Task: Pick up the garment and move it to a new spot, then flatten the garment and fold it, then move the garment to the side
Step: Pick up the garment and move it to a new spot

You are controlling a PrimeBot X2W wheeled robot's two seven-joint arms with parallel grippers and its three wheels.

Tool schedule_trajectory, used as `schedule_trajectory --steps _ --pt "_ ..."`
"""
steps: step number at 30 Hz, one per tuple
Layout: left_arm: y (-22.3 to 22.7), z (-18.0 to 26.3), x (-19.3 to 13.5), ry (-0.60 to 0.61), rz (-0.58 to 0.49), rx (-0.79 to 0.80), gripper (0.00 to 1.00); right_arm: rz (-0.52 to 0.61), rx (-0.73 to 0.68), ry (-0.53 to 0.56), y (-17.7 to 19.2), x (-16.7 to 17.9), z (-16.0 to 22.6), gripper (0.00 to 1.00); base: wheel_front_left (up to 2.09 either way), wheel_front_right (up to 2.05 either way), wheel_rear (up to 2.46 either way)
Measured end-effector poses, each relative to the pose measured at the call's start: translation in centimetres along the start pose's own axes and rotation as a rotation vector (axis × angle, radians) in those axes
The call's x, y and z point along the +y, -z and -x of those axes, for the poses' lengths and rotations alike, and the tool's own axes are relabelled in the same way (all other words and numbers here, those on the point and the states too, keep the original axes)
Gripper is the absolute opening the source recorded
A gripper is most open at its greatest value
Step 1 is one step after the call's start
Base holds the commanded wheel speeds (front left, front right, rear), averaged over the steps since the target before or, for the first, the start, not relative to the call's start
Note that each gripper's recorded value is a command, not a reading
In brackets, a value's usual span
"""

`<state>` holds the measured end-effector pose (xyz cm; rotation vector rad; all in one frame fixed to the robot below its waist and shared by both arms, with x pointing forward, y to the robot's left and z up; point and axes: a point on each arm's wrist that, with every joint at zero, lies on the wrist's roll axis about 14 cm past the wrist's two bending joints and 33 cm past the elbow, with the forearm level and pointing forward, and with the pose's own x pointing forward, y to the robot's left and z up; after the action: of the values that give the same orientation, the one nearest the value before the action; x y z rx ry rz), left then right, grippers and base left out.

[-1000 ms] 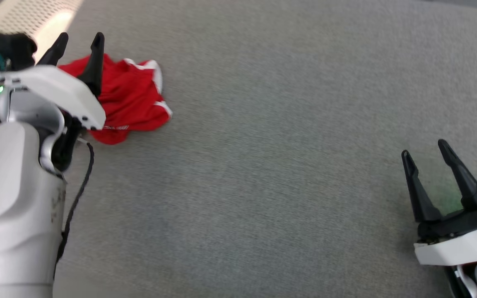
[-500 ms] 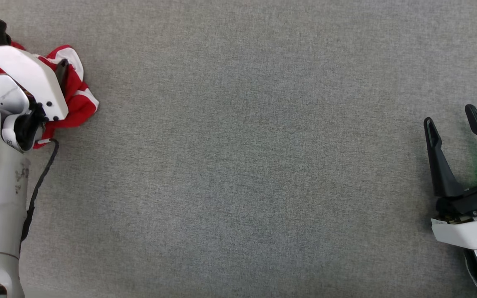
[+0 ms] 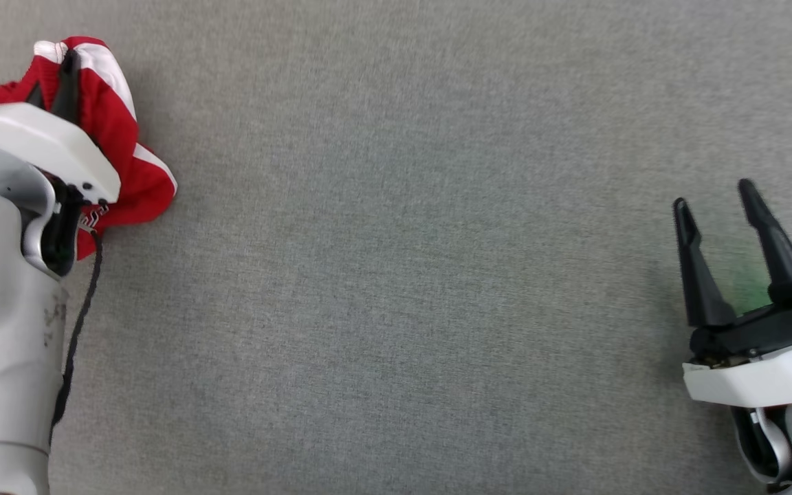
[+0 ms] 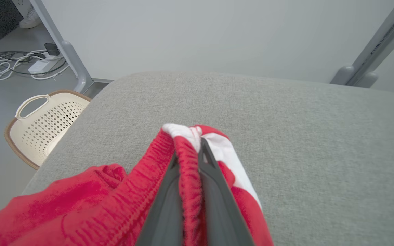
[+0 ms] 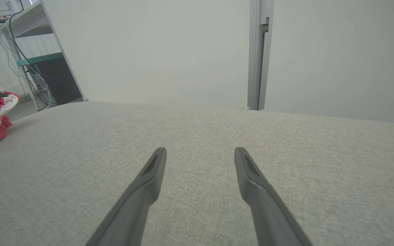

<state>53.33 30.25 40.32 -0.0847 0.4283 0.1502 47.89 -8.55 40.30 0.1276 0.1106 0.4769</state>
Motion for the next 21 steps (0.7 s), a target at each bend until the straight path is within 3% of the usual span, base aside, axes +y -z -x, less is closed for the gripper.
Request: schedule_trajectory --steps 10,21 --pt "-7.8 5.7 -6.2 0.196 0.061 -0.321 0.00 -0.022 -0.121 0.070 -6.0 1.2 3.4 1.00 0.00 0.00 0.00" --pt "-17.7 13.1 -22.9 0.670 0.161 -0.517 0.00 0.025 -0.252 0.280 -11.6 -2.8 10.2 1.00 0.00 0.00 0.00"
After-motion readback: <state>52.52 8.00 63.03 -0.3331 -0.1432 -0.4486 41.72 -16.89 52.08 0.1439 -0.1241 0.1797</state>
